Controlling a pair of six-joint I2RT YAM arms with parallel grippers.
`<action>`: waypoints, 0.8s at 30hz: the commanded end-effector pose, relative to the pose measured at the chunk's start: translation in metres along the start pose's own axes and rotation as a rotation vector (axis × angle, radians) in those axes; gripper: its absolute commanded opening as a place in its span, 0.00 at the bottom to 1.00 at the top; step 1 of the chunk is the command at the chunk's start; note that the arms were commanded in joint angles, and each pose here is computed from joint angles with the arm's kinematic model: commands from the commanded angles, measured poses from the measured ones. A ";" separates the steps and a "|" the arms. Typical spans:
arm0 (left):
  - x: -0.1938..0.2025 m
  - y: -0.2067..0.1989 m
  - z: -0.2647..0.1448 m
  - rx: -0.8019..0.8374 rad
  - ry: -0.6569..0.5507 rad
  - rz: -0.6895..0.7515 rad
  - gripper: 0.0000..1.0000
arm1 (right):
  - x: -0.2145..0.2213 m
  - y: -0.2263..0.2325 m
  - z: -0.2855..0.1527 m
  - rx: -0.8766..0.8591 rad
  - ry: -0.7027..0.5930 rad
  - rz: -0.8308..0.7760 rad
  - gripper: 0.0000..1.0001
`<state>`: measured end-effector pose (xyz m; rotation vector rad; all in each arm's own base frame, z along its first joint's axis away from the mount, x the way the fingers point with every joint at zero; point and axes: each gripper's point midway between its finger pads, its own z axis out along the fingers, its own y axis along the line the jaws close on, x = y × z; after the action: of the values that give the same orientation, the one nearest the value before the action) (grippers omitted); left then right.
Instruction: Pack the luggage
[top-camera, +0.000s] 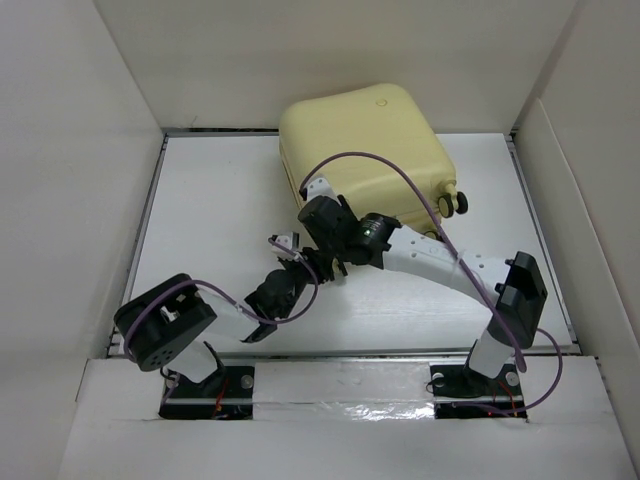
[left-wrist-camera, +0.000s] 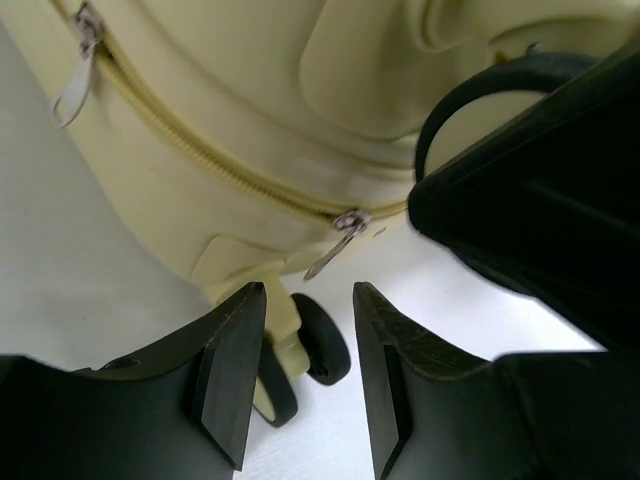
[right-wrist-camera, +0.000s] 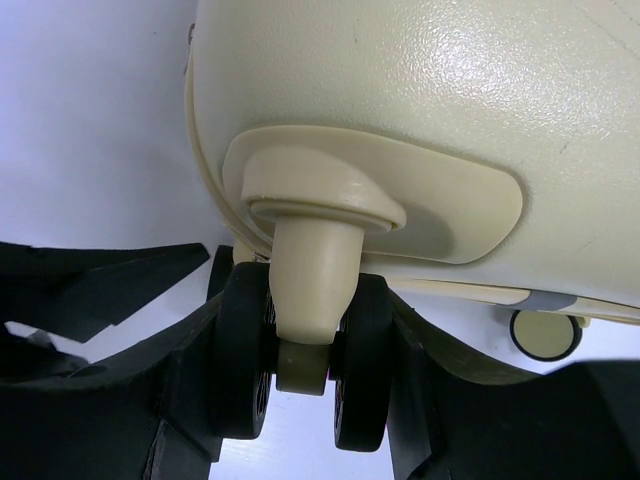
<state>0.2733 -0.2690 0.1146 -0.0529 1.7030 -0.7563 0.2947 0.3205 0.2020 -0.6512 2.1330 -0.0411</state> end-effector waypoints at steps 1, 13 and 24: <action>-0.054 -0.036 0.009 0.097 -0.192 -0.073 0.37 | -0.098 0.036 -0.069 -0.282 -0.325 0.078 0.00; -0.070 -0.035 0.025 0.023 -0.279 -0.114 0.33 | -0.100 0.054 -0.093 -0.356 -0.359 0.068 0.00; -0.093 -0.019 0.016 -0.086 -0.395 -0.165 0.00 | -0.096 0.059 -0.102 -0.379 -0.380 0.090 0.00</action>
<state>0.2877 -0.2741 0.1124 -0.1292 1.6816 -0.6404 0.2845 0.3394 0.2120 -0.6610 2.0958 0.0768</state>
